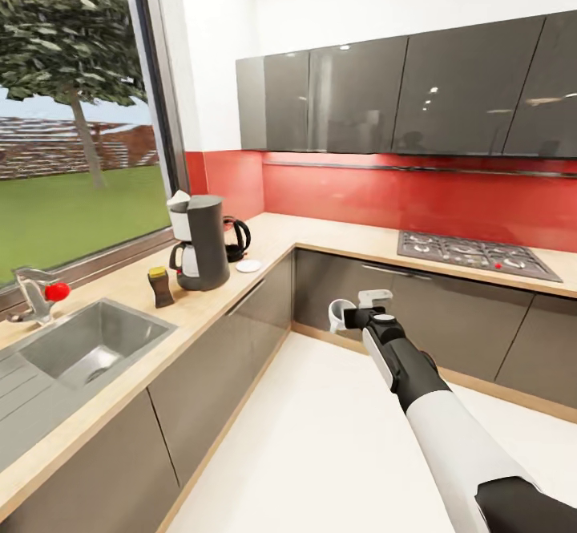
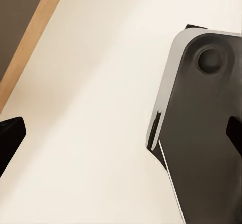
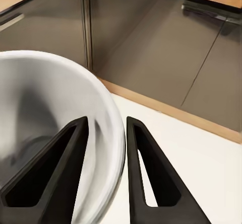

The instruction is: Set up a coffee station on the kitchen countertop: keep the coffee maker on the countertop, move the bottle of coffee from the kitchen shelf to the counter next to the coffee maker, place a paper coffee filter on top of the coffee maker, put the saucer next to the coffee maker with the coffee cup on the saucer, and place the electric kettle next to the coffee maker.

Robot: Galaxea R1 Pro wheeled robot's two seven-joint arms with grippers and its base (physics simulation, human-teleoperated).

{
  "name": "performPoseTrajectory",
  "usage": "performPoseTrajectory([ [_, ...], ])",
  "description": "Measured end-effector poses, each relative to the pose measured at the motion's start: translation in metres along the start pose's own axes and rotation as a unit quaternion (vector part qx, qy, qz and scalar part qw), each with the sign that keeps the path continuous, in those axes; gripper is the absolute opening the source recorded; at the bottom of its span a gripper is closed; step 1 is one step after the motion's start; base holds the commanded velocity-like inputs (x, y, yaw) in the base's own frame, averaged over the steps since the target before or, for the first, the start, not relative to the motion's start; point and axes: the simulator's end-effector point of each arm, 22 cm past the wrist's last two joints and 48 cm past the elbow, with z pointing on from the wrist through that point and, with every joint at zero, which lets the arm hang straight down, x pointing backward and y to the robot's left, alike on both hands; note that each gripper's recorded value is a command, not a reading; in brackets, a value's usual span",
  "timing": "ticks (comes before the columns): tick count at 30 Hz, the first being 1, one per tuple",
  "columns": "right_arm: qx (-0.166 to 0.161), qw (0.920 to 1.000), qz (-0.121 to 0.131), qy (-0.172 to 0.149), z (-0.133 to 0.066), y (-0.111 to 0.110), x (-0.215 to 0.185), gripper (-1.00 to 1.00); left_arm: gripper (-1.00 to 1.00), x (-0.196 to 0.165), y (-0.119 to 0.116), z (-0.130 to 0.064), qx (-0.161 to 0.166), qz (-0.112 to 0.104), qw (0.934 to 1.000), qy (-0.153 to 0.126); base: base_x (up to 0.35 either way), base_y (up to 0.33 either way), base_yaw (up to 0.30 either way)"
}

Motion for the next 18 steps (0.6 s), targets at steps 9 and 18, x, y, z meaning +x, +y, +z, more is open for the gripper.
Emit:
performPoseTrajectory([
  [9,0.0,1.0,0.0,-0.001,-0.0002,0.0009,-0.0006,-1.0,1.0,0.0001,0.0,0.0,0.0,0.0,1.0,0.0,0.271,-0.169,0.0],
  [18,-0.001,1.0,0.0,-0.002,-0.0005,0.001,-0.0014,-1.0,1.0,0.0001,-0.0002,0.0,0.0,0.0,1.0,0.0,0.275,-0.169,0.0],
])
